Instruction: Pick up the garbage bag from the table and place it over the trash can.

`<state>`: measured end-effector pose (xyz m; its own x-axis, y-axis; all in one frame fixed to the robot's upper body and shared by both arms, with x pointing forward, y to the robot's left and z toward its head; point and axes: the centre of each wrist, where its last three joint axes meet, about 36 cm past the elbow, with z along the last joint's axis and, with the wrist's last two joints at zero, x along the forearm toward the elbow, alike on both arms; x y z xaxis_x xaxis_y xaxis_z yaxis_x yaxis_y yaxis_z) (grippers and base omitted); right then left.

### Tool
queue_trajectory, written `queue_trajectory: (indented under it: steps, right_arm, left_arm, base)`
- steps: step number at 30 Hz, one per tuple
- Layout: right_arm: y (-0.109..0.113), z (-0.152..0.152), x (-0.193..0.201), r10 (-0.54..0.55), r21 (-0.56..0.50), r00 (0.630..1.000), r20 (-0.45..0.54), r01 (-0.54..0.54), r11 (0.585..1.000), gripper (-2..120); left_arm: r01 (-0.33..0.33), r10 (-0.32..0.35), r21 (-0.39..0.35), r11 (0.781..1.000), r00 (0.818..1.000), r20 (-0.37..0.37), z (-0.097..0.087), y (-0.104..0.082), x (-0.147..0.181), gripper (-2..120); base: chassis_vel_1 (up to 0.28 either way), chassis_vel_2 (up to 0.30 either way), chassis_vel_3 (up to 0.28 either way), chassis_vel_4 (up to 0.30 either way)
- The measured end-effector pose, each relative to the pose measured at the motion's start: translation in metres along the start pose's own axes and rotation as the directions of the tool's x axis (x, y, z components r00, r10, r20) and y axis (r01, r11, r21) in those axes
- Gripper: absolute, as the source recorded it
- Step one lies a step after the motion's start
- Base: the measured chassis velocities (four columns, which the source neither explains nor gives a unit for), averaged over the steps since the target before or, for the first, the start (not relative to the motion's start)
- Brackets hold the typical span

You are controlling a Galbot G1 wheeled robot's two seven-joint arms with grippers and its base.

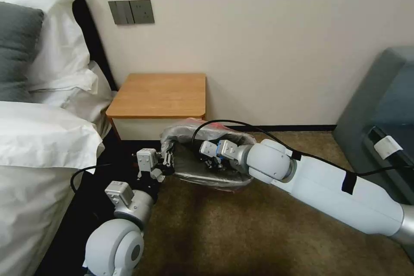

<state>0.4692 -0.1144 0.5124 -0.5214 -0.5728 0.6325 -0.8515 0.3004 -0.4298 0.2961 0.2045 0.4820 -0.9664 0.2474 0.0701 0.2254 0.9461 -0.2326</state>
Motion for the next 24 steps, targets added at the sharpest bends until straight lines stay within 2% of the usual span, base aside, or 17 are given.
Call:
queue_trajectory:
  steps: [24]
  right_arm:
    - [-0.002,-0.001,-0.011,0.008,0.018,1.0,-0.017,-0.008,1.0,0]
  left_arm:
    - [-0.01,0.01,0.0,1.0,1.0,0.0,0.0,0.0,-0.001,7]
  base:
    - [0.0,0.0,0.0,0.0]
